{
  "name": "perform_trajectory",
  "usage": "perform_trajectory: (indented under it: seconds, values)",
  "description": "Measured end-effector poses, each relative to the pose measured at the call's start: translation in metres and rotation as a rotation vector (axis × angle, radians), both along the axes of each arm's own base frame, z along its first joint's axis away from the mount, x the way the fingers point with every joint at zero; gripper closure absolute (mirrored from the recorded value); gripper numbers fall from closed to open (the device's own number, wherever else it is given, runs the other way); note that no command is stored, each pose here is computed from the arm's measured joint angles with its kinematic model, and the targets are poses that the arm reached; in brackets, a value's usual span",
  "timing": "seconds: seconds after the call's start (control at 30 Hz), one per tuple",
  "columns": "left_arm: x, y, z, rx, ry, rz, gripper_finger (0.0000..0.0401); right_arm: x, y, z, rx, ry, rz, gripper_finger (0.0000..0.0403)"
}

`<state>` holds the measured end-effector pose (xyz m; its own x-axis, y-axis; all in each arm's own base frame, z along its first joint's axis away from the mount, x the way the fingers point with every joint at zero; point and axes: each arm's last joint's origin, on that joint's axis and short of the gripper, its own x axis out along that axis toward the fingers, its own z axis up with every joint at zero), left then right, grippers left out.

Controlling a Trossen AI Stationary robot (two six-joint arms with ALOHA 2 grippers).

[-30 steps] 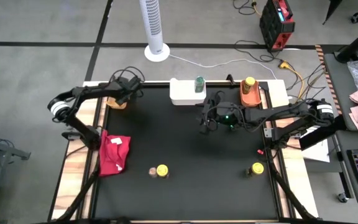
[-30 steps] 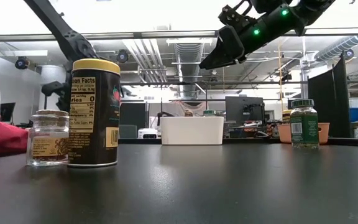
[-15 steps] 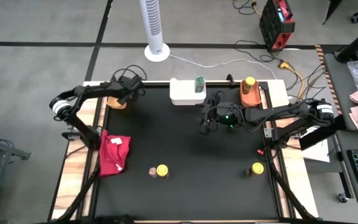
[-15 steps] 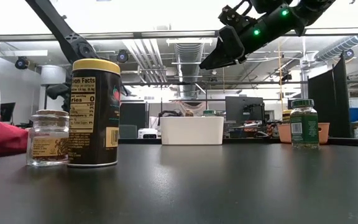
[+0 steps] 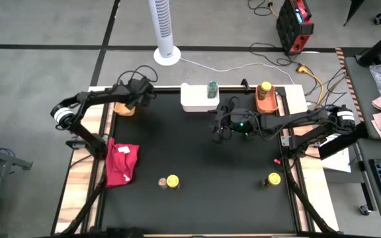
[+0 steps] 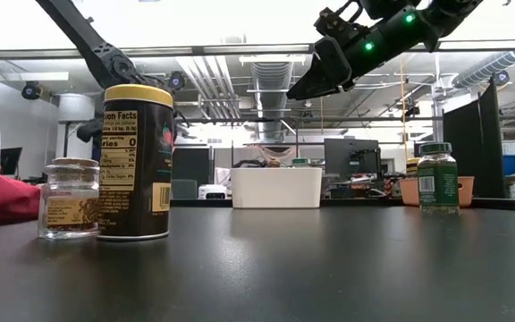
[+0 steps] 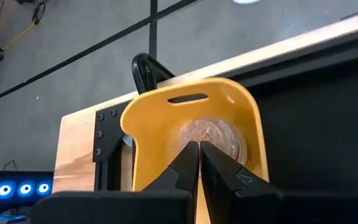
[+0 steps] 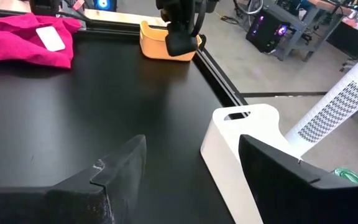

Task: Sort spices by type
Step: Put the top transparent spice bottle into the yellow bin, then put the left dark brown spice bottle into the orange bin

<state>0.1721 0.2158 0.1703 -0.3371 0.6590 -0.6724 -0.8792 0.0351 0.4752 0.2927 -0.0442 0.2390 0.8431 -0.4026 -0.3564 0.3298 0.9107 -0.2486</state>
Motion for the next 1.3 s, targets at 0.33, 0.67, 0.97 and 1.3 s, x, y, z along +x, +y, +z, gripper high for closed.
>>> perform_trajectory:
  seconds: [0.33,0.67,0.97,1.3]
  values:
    - [0.008,-0.029,0.039,0.115,-0.040,-0.096,0.0401,0.000,0.001,-0.001,-0.004,0.007,0.052,0.0165]
    - [0.042,-0.107,0.065,0.160,-0.128,-0.453,0.0401,0.000,0.002,-0.003,0.025,0.008,0.071,0.0170]
    - [0.065,-0.185,0.066,0.108,-0.170,-0.816,0.0401,-0.006,0.003,-0.015,0.103,0.113,0.041,0.0177]
    - [0.074,-0.240,0.052,0.068,-0.122,-1.045,0.0401,-0.009,0.005,-0.002,0.297,0.254,-0.072,0.0193]
